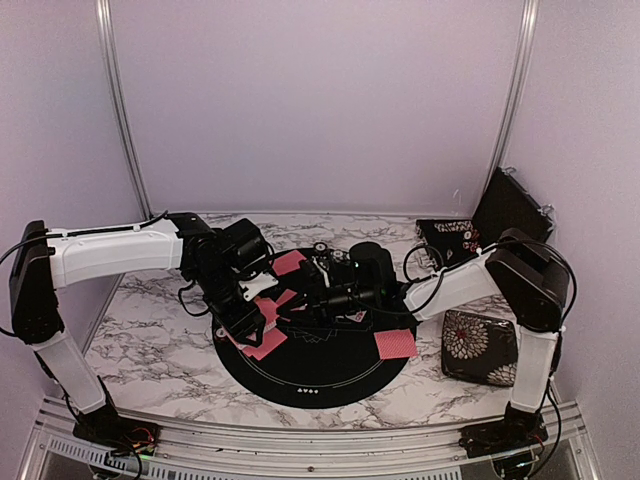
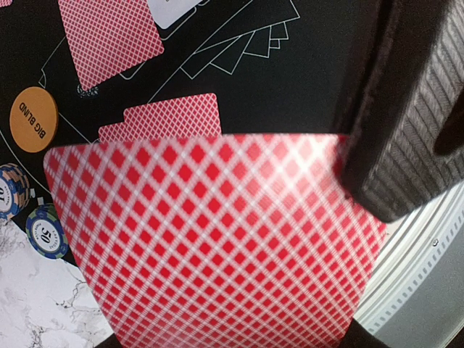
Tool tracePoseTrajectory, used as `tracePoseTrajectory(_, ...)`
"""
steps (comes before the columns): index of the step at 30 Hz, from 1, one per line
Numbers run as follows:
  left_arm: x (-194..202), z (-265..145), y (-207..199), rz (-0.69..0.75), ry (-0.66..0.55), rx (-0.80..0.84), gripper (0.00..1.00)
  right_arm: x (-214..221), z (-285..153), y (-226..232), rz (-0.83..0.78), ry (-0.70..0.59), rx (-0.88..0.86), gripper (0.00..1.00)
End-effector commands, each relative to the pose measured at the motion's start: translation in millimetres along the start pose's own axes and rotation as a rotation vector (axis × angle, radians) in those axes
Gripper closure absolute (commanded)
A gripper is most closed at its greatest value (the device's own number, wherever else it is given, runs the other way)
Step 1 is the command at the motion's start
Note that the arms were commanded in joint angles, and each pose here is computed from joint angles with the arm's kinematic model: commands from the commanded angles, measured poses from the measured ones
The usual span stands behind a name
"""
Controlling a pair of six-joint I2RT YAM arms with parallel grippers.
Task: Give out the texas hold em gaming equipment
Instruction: Pick up the poker card from the face-down deck piles.
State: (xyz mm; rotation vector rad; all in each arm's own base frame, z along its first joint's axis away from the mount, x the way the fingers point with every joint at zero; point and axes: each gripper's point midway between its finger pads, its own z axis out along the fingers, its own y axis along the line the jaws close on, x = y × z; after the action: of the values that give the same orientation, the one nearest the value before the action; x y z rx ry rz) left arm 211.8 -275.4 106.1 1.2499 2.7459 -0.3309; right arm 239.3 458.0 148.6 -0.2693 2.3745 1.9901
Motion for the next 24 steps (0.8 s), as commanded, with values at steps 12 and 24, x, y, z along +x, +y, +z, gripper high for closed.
tracePoseTrajectory(12, -3, -12, -3, 0.002, -0.038, 0.006, 0.45, -11, -12, 16, -0.029, -0.024, -0.041, 1.0)
tracePoseTrajectory(24, -2, -14, -3, 0.001, -0.045, 0.01, 0.45, -18, -27, 19, -0.037, -0.039, -0.056, 1.0)
